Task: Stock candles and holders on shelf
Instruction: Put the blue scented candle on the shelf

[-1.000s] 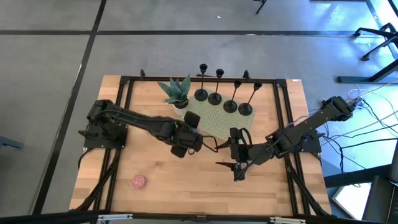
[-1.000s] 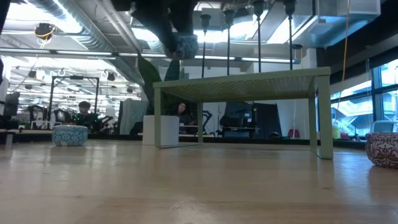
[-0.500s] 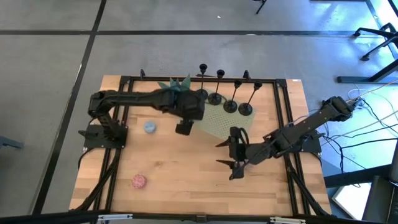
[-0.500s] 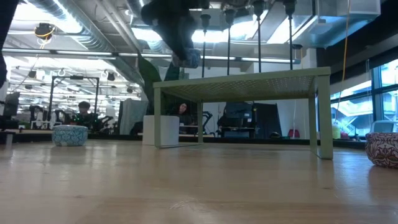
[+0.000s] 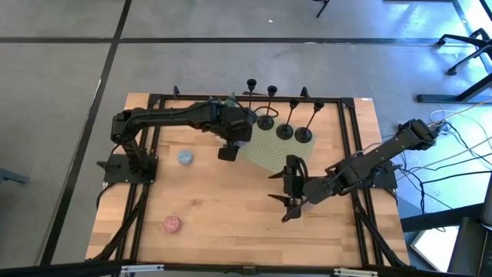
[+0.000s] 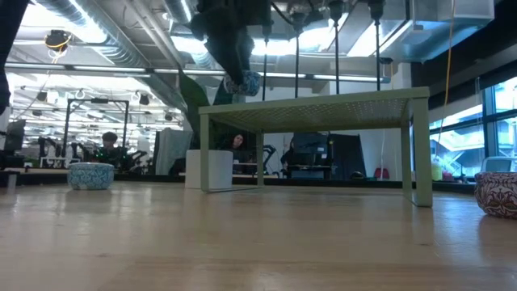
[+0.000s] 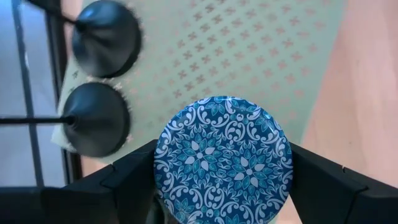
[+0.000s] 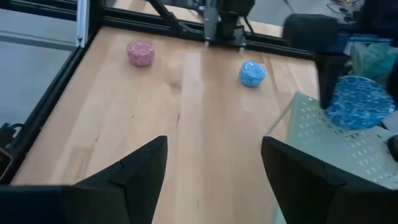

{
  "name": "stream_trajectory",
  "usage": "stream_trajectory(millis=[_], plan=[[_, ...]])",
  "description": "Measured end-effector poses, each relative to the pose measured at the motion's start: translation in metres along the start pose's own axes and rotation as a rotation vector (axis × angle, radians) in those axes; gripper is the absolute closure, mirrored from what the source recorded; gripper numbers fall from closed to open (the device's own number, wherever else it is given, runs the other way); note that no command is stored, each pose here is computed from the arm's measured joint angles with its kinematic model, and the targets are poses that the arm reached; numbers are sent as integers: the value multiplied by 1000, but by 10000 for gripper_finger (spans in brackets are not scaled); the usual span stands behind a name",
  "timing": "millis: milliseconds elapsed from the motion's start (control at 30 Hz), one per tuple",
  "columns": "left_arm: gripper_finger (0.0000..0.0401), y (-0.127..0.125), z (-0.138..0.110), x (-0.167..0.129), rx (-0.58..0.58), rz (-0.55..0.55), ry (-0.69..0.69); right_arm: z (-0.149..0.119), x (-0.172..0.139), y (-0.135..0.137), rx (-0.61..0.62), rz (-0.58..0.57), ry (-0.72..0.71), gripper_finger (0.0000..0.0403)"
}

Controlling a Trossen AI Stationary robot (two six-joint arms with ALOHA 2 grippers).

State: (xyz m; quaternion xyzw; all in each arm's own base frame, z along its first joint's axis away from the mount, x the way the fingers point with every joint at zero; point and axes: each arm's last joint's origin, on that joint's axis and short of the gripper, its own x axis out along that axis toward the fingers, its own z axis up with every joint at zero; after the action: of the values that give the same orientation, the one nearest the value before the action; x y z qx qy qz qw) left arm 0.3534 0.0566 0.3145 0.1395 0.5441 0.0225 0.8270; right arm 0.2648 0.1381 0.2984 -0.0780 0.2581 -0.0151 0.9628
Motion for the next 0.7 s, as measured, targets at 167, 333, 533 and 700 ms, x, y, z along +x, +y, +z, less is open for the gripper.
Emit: stream_trajectory(millis=[167, 333, 533, 700], plan=[[102, 0, 0, 0, 27, -7, 2, 0, 0, 0, 1, 0, -1, 139], [96, 4, -3, 1, 19, -27, 5, 0, 0, 0, 4, 0, -3, 139], [88, 12, -6, 2, -15, -37, 8, 0, 0, 0, 5, 1, -3, 139], [91, 12, -8, 2, 80, -103, -7, 0, 0, 0, 5, 1, -4, 139]])
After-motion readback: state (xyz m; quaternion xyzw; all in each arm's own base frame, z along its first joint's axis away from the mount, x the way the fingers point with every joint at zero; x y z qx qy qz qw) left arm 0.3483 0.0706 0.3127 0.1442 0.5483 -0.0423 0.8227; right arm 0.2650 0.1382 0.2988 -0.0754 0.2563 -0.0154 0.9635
